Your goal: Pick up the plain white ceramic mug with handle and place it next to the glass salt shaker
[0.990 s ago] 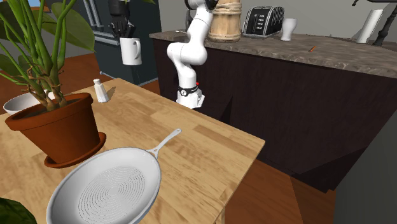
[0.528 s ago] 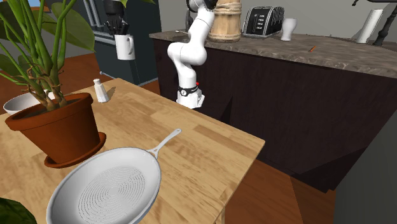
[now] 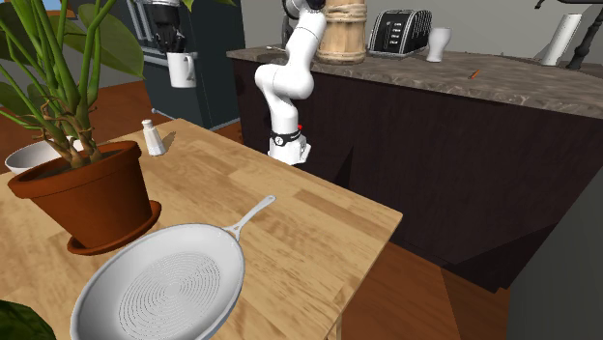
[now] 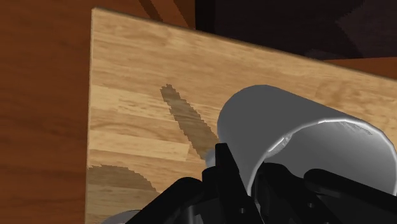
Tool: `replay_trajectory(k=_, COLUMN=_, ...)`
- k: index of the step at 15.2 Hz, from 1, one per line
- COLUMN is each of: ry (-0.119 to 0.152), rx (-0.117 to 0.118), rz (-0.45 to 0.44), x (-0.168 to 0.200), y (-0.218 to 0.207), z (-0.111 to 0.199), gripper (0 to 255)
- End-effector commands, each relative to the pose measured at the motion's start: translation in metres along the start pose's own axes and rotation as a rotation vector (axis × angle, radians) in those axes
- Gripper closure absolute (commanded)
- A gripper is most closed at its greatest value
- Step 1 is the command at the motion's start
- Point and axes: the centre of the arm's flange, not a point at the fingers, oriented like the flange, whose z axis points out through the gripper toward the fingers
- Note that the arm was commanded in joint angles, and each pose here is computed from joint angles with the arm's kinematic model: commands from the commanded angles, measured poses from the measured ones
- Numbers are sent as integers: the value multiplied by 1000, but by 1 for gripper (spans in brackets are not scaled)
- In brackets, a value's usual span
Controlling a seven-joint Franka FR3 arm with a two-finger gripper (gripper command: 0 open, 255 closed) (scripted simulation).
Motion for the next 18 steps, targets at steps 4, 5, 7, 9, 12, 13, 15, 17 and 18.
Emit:
replay_trajectory(k=4, ry=0, rx=0, rz=-1, x=-5, y=2, z=27, gripper=255)
replay_trajectory(k=5, ry=0, rx=0, rz=-1, x=-6, y=2, z=32, gripper=255)
replay_trajectory(k=7, ry=0, rx=0, rz=-1, x=-7, y=2, z=42, gripper=255)
replay_trajectory(k=9, ry=0, rx=0, rz=-1, x=-9, y=3, z=53, gripper=255)
replay_trajectory(k=12, ry=0, rx=0, rz=-1, x=-12, y=3, z=68, gripper=255)
replay_trajectory(k=13, ry=0, rx=0, rz=-1, x=-13, y=3, z=74, gripper=255)
replay_trajectory(k=15, ry=0, rx=0, rz=-1, x=-14, y=3, z=84, gripper=255)
replay_trajectory(k=17, ry=0, rx=0, rz=-1, x=-16, y=4, z=94, gripper=255)
replay_trajectory(k=18, ry=0, rx=0, rz=-1, x=-17, y=4, z=100, gripper=255)
